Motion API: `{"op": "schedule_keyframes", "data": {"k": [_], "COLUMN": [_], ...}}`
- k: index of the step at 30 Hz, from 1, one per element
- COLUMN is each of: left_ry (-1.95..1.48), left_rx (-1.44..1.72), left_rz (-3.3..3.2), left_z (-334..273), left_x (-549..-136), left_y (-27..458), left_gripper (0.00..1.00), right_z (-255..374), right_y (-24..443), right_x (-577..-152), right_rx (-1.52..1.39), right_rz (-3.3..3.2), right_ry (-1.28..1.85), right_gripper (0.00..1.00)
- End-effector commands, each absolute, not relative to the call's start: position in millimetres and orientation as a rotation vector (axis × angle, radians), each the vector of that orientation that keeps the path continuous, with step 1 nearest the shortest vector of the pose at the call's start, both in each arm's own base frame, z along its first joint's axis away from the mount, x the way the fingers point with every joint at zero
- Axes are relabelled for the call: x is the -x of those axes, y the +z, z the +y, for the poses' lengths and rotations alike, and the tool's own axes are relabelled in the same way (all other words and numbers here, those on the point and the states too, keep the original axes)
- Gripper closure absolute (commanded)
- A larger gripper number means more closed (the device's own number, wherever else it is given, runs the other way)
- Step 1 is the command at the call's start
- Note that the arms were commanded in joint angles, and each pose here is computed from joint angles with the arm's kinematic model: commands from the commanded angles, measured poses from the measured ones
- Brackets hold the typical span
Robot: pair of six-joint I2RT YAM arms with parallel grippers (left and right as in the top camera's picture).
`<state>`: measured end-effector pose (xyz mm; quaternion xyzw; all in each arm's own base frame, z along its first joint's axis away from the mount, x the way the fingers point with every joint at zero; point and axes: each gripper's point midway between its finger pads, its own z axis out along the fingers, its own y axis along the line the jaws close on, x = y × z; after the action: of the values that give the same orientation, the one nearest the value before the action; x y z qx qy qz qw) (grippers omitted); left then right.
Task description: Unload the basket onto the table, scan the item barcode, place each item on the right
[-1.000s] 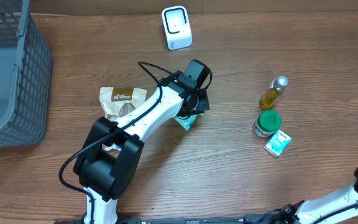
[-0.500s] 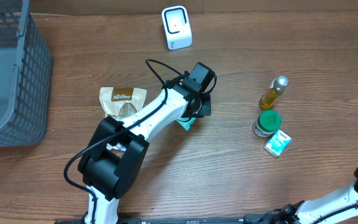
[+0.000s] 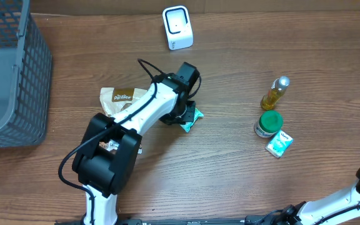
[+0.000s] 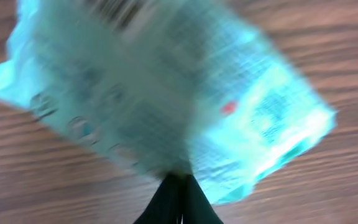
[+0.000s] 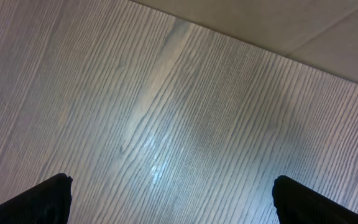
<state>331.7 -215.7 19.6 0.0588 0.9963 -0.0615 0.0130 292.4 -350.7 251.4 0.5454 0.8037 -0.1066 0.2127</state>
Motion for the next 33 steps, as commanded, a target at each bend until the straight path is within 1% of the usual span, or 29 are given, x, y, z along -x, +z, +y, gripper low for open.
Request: {"op": "schedule_keyframes", "data": {"k": [1, 4, 8, 11, 15, 18, 24, 28, 33], "left_ry": [-0.188, -0.358, -0.646, -0.753, -0.794, -0.749, -0.465, -0.368, -0.332], "left_rx": [-0.191, -0.154, -0.156, -0.159, -0.111, -0.097, -0.010, -0.038, -0.070], "left_rz": [3.149, 3.167, 3.124, 3.053, 2.985, 2.940, 2.853, 2.806, 2.791], "left_z": [-201.4, -210.8, -238.6, -254.2, -269.4, -276.1, -274.5, -282.2, -296.4], "left_x": [-329.7, -330.6, -338.7, -351.9, -365.2, -373.9, -389.4, -389.1, -382.7], "left_y": [11.8, 17.9, 36.3, 47.5, 53.0, 53.0, 46.3, 45.3, 38.1], "left_gripper": [0.96, 0.96, 0.96, 0.96, 0.96, 0.96, 0.96, 0.96, 0.96], "right_z": [-351.3, -351.3, -351.3, -351.3, -351.3, -351.3, -351.3, -351.3, -351.3], "right_y": [261.2, 261.2, 261.2, 261.2, 261.2, 261.2, 261.2, 261.2, 261.2], "right_x": [-291.1, -291.1, -291.1, -291.1, -291.1, -291.1, -291.1, -291.1, -291.1], "right_rx": [-1.505, -1.505, -1.505, -1.505, -1.505, -1.505, -1.505, -1.505, -1.505], "right_rz": [2.207, 2.207, 2.207, 2.207, 2.207, 2.207, 2.207, 2.207, 2.207], "right_ry": [-0.311, -0.311, -0.311, -0.311, -0.311, -0.311, -0.311, -0.311, -0.311], "right_gripper": [0.00, 0.00, 0.00, 0.00, 0.00, 0.00, 0.00, 0.00, 0.00]}}
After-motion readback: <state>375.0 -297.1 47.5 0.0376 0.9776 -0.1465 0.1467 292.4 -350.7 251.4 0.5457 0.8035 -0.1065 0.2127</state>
